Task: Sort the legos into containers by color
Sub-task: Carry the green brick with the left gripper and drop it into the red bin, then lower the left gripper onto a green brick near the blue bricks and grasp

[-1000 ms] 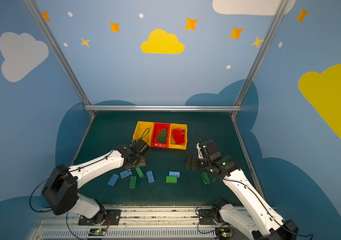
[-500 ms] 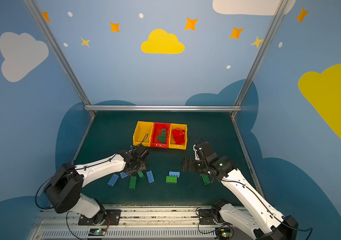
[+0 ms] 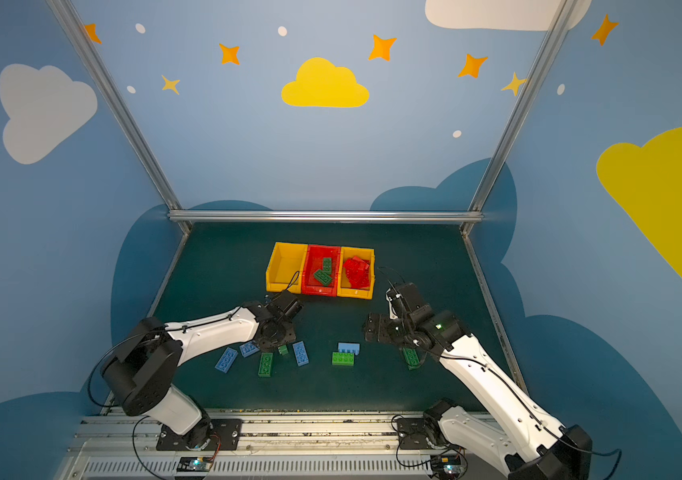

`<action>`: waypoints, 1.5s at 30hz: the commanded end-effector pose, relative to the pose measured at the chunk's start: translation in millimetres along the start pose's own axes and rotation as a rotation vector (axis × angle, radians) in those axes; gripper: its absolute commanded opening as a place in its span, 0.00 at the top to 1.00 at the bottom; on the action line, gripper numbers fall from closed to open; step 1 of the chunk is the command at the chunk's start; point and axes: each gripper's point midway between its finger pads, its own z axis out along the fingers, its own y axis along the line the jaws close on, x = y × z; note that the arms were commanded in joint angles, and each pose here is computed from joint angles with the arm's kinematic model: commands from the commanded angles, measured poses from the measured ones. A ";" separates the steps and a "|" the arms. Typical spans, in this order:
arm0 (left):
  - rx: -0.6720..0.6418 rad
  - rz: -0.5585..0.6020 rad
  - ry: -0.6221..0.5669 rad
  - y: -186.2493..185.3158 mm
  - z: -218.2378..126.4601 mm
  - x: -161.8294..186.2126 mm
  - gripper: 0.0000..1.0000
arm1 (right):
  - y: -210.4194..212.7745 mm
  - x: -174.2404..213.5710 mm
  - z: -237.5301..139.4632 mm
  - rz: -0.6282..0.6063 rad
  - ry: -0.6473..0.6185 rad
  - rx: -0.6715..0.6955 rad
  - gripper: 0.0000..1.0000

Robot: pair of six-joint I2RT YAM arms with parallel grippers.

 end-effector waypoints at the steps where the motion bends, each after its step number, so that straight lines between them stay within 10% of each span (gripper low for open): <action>1: -0.025 -0.007 0.029 8.1 6.1 9.9 0.61 | -1.1 -0.9 -0.4 -0.002 -0.005 0.010 0.03; 7: -0.044 0.023 0.007 1.3 -1.0 -2.1 0.84 | 3.6 -4.6 -4.2 -0.011 -0.012 -0.003 0.03; 28: 0.013 0.236 -0.189 -143.7 -29.2 -187.0 0.81 | -2.6 -29.2 1.2 -0.007 -0.007 0.021 0.03; 31: 0.020 0.253 -0.183 -159.4 -18.5 -199.6 0.74 | -6.5 -33.7 2.5 0.005 -0.005 0.027 0.03; 34: 0.033 0.257 -0.165 -170.9 -11.6 -207.5 0.36 | -8.8 -37.4 2.5 0.011 -0.003 0.031 0.03; 36: 0.053 0.257 -0.155 -176.1 -15.3 -208.8 0.29 | -7.9 -39.2 1.4 0.008 -0.004 0.027 0.03; 45: 0.106 0.233 -0.256 -145.7 -88.2 -189.4 0.22 | 4.3 -34.0 8.4 0.015 0.026 -0.049 0.03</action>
